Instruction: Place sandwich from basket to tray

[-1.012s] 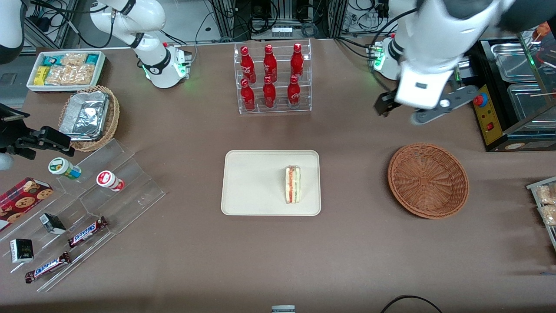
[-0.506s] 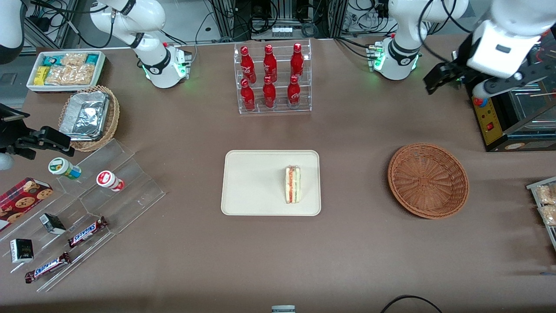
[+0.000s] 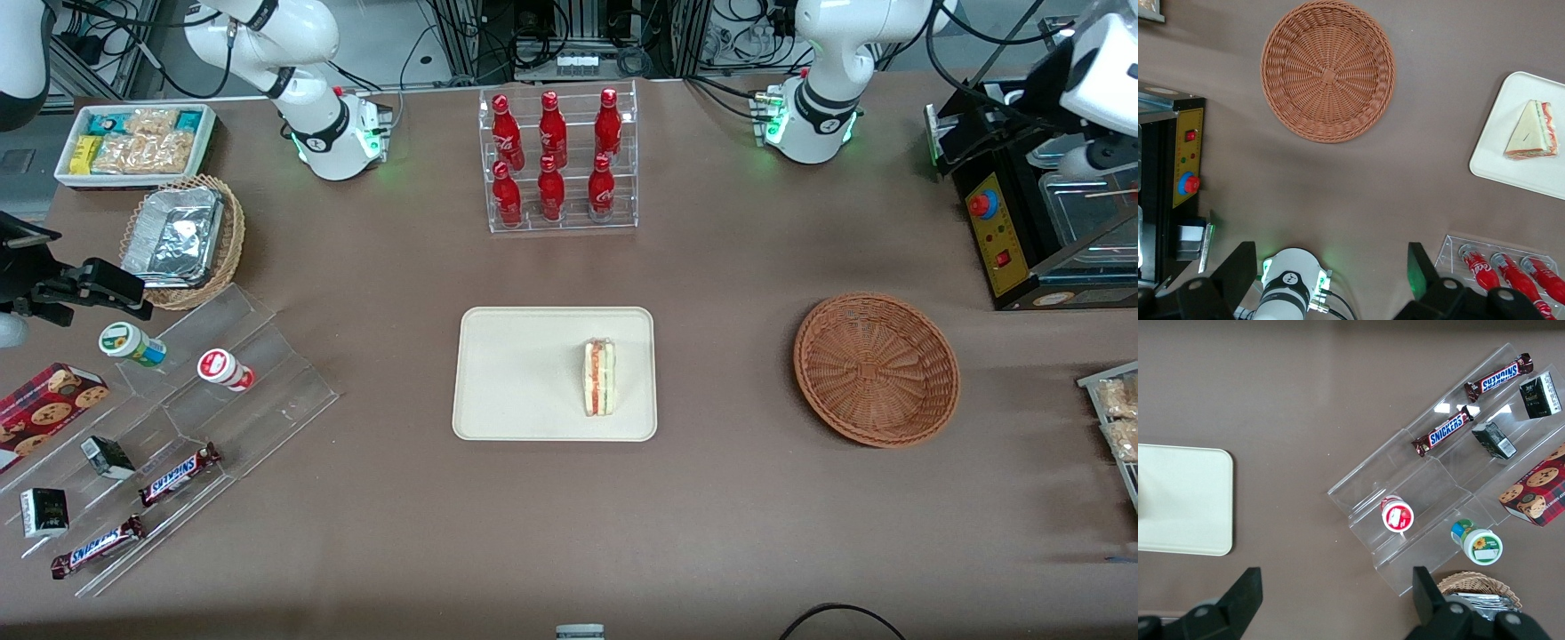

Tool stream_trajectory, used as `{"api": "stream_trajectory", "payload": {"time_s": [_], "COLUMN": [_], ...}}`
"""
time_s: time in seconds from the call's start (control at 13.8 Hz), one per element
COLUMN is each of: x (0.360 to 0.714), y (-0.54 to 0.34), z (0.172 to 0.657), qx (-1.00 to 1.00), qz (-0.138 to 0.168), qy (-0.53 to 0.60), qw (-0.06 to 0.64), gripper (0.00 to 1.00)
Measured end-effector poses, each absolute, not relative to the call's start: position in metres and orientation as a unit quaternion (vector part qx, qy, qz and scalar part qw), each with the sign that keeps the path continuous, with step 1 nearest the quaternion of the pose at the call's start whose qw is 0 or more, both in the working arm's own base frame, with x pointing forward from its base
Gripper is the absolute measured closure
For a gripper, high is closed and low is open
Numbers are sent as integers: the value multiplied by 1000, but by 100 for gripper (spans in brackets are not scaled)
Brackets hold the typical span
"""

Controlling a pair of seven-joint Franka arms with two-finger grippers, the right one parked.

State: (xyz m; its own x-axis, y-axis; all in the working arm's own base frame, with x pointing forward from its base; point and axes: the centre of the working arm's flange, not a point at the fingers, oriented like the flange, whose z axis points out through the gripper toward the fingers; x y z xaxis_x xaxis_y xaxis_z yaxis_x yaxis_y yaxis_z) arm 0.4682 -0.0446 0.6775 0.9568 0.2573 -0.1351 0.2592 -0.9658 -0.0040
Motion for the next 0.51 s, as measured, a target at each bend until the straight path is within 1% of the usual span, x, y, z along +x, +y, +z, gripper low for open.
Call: {"api": "stream_trajectory", "payload": {"time_s": [0.51], "x": [468], "y": [-45], "z": [674], "qx": [989], "qz": [-70], "qy": [127], "qw": [9], "gripper": [0]}}
